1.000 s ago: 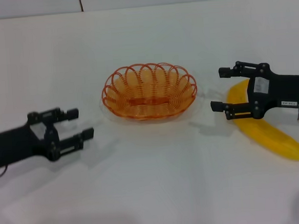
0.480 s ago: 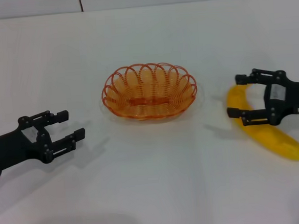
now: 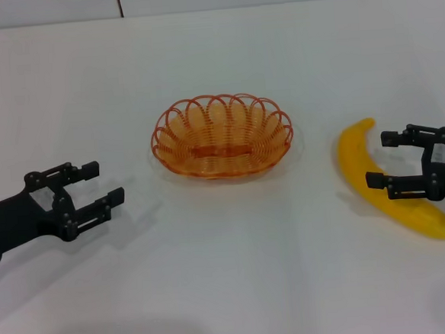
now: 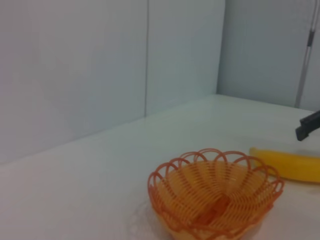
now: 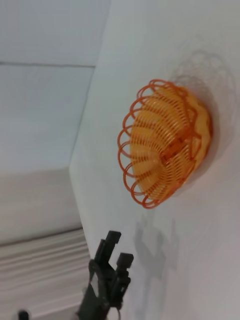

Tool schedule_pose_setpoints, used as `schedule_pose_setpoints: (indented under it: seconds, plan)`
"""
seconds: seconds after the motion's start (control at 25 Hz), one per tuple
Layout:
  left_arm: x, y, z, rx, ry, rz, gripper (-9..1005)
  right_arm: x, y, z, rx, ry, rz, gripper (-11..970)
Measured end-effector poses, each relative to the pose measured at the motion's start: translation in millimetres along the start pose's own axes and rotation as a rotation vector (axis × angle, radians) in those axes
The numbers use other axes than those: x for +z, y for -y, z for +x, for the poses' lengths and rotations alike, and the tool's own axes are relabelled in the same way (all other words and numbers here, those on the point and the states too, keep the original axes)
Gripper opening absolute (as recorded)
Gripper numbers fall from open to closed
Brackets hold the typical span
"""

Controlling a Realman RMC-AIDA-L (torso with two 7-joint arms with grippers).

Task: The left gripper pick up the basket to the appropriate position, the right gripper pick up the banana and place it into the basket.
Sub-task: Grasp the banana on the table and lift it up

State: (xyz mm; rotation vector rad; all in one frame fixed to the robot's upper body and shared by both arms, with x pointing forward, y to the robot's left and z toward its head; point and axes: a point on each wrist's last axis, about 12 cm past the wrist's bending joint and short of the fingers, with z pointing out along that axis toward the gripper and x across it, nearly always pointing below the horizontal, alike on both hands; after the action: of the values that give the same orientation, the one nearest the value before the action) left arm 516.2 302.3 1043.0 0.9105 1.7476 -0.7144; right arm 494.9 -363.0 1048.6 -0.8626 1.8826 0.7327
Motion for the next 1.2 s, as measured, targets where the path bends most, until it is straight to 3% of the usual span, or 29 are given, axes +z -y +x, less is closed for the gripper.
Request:
schedule_pose_setpoints:
  seconds: [0.44,1.0,1.2]
  plan:
    - [2,0.1,-1,0.0,0.003,0.001,645,10,1.8,13,0.034,-0.112,0.033,877]
    - [3,0.7,-1,0.001,0.007,0.003,647,14,1.1,12,0.074,-0.128,0.018,871]
    - [3,1.0,-1,0.0,0.008,0.004,646,16,3.1,9,0.097,-0.128,0.015,776]
